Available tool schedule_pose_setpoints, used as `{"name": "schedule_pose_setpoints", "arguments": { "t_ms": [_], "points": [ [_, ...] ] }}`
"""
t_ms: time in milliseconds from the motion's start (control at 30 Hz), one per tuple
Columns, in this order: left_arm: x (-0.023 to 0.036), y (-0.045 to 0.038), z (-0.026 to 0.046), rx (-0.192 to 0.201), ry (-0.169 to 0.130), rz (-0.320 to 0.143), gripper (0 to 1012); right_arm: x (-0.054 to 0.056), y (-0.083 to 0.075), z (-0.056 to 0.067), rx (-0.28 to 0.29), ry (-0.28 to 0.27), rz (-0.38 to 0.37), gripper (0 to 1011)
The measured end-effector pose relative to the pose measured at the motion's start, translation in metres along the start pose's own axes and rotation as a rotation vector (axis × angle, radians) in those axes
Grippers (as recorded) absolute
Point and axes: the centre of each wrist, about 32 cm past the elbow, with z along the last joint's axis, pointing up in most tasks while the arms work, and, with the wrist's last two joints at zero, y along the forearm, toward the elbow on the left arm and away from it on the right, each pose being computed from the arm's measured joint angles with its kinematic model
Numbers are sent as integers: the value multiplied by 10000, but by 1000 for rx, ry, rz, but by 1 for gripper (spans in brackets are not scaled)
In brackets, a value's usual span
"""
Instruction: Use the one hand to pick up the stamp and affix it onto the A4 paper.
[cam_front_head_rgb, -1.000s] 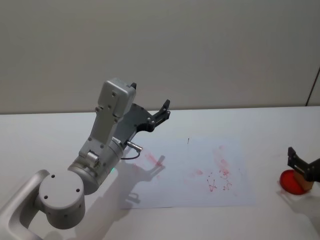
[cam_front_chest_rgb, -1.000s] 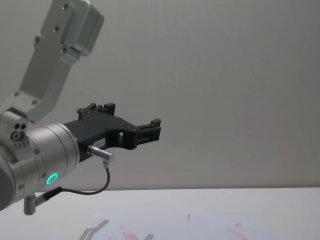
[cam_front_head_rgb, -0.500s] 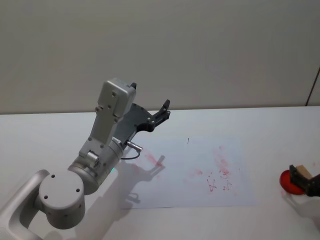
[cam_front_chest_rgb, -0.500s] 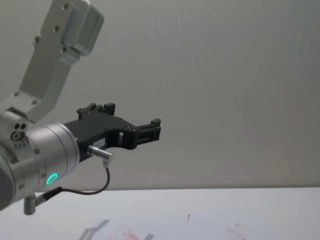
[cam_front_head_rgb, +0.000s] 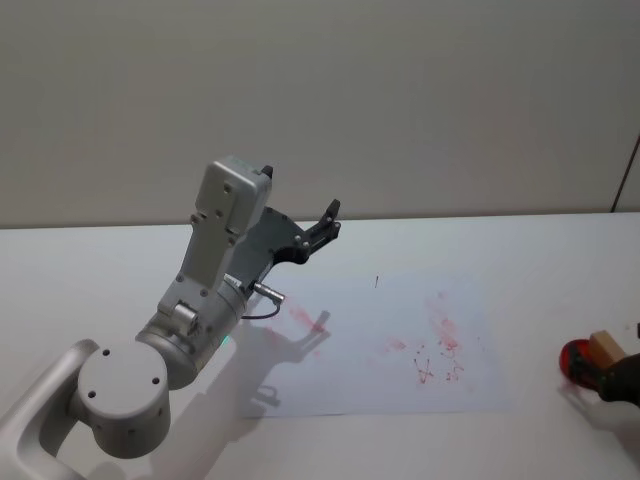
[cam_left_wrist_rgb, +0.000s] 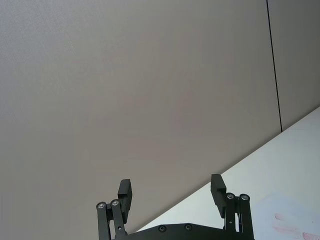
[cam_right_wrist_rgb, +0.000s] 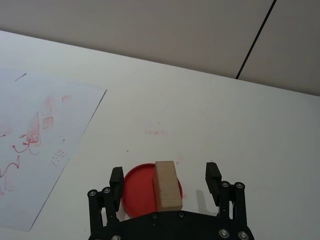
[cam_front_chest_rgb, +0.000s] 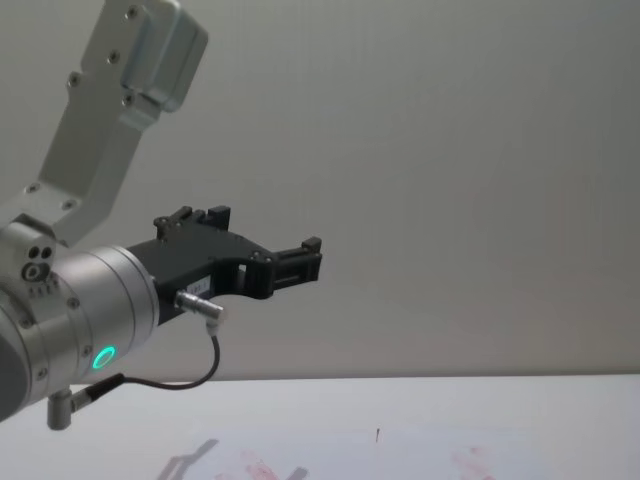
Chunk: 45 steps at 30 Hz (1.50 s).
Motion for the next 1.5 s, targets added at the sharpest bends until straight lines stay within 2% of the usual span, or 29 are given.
{"name": "schedule_pose_setpoints", "arguments": {
  "t_ms": [400,800,1067,1100,1167,1200,1300,1333,1400,1500],
  "points": [
    [0,0,0,0,0,0,1001,-68,108,-25,-27,6,14,1001],
    [0,0,0,0,0,0,1001,-115,152,-52,-33,19,-2,1000],
    [0,0,0,0,0,0,1001,-130,165,-61,-34,23,-8,833],
    [0,0,0,0,0,0,1001,-130,166,-61,-34,23,-9,780],
    [0,0,0,0,0,0,1001,-134,169,-63,-34,24,-10,746],
    [0,0,0,0,0,0,1001,-134,169,-63,-34,24,-10,688],
    [0,0,0,0,0,0,1001,-137,171,-66,-34,25,-11,605],
    [0,0,0,0,0,0,1001,-138,172,-67,-35,25,-11,546],
    [0,0,0,0,0,0,1001,-139,172,-67,-34,25,-11,534],
    [0,0,0,0,0,0,1001,-142,174,-68,-35,26,-11,407]
  ]
}}
